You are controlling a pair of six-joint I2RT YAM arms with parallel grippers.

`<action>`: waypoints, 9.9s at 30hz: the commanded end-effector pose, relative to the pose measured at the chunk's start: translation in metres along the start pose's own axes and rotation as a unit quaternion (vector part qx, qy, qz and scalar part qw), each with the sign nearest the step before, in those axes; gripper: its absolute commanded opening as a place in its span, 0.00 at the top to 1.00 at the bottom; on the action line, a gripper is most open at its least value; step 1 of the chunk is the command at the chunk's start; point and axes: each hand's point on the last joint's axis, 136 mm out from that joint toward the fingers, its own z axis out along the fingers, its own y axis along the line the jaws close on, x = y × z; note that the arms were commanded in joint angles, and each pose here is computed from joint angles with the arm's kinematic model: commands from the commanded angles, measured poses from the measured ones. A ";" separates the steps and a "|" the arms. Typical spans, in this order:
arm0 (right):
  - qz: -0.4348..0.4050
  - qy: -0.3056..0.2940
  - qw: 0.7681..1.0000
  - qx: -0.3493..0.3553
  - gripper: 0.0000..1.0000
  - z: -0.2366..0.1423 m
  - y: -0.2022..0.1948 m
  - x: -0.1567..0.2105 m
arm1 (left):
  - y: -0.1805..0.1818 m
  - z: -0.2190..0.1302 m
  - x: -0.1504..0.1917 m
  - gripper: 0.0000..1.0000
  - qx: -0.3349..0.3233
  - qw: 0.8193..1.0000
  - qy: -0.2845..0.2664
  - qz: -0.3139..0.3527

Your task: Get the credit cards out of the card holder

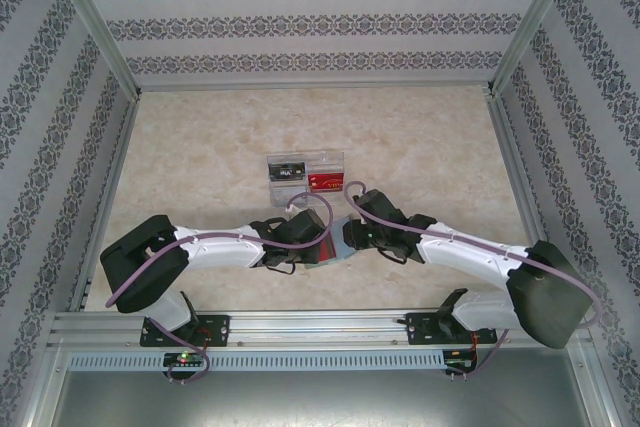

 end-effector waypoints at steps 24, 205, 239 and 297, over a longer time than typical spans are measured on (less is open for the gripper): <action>0.007 0.063 0.991 -0.116 0.78 0.027 0.049 0.011 | 0.010 0.005 0.015 0.97 -0.023 0.999 0.023 0.013; 0.109 0.049 0.986 -0.118 1.00 0.016 -0.013 0.002 | 0.019 0.008 0.021 1.00 -0.054 0.998 0.038 0.013; -0.546 -0.112 0.826 0.083 1.00 -0.056 0.078 -0.091 | 0.101 -0.175 -0.009 0.00 0.057 0.958 -0.264 -0.094; -0.671 -0.025 0.738 0.061 1.00 0.040 0.043 -0.136 | 0.145 -0.180 0.018 0.00 0.058 0.949 -0.287 -0.113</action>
